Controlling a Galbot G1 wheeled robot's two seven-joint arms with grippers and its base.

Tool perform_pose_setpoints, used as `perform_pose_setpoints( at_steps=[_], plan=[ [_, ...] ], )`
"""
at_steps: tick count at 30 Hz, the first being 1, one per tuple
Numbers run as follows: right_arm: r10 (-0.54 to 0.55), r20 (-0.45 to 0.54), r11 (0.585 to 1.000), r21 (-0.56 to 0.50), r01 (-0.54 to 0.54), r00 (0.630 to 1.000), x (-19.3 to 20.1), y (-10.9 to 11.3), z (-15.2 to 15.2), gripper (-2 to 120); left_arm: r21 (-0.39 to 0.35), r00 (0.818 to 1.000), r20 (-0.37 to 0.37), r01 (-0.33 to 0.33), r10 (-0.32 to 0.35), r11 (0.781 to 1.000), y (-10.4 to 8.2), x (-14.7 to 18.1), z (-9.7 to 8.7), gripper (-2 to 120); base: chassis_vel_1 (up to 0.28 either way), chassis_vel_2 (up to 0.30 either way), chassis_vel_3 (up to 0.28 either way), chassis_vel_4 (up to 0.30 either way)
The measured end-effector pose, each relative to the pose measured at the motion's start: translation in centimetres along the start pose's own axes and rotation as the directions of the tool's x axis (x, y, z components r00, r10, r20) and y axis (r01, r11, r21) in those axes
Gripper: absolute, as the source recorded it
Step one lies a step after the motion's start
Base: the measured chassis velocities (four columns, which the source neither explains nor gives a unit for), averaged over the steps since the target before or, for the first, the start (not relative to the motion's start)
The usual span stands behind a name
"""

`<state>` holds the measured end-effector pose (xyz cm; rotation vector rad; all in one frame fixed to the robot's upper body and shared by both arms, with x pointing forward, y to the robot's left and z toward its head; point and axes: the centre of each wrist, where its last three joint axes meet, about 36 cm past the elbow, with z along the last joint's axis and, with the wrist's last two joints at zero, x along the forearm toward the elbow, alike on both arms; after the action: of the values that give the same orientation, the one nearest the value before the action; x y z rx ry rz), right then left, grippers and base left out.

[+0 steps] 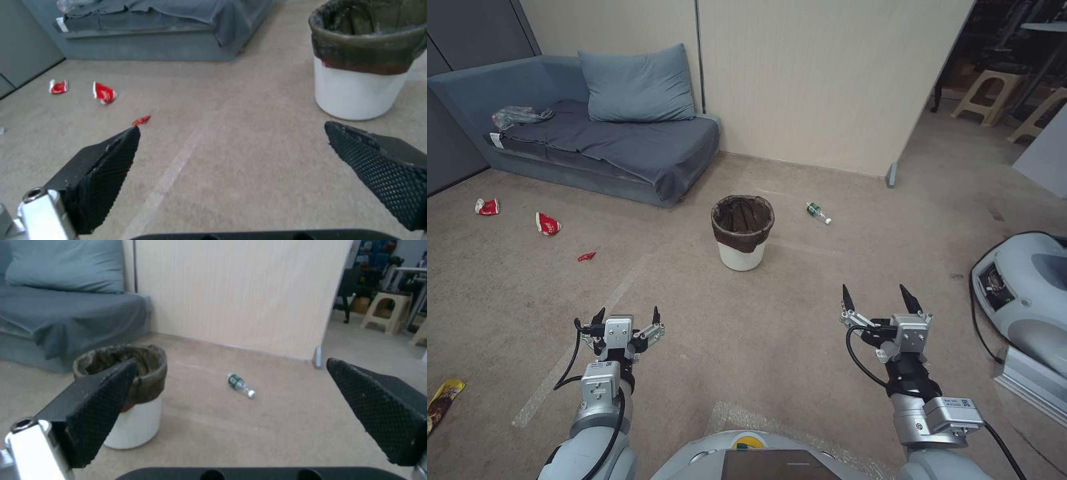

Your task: Pick up the trash bin, then pick up the garbage from the floor and place it into the trash bin.

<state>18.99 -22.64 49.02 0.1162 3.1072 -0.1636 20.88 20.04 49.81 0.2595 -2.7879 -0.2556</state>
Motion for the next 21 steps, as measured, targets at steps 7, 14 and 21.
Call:
perform_pose_setpoints(
  at_steps=[7, 14, 21],
  plan=[
    [-0.002, 0.003, 1.000, -0.002, 0.002, 1.000, -0.02, 0.03, -0.01, 100, 0.001, 1.000, 0.002, -0.002, 0.002, 1.000, -0.06, 0.02, -0.01, 100, -0.133, 0.138, 0.132, -0.132],
    [-0.004, 0.004, 1.000, -0.003, 0.004, 1.000, -0.02, 0.03, -0.01, 100, 0.002, 1.000, 0.003, -0.005, 0.005, 1.000, -0.17, 0.05, -0.02, 100, -0.122, 0.129, 0.122, -0.132],
    [-0.005, 0.005, 1.000, -0.003, 0.005, 1.000, -0.02, 0.03, -0.01, 100, 0.002, 1.000, 0.003, -0.006, 0.006, 1.000, -0.20, 0.05, -0.03, 100, -0.130, 0.128, 0.143, -0.135]
  ],
)
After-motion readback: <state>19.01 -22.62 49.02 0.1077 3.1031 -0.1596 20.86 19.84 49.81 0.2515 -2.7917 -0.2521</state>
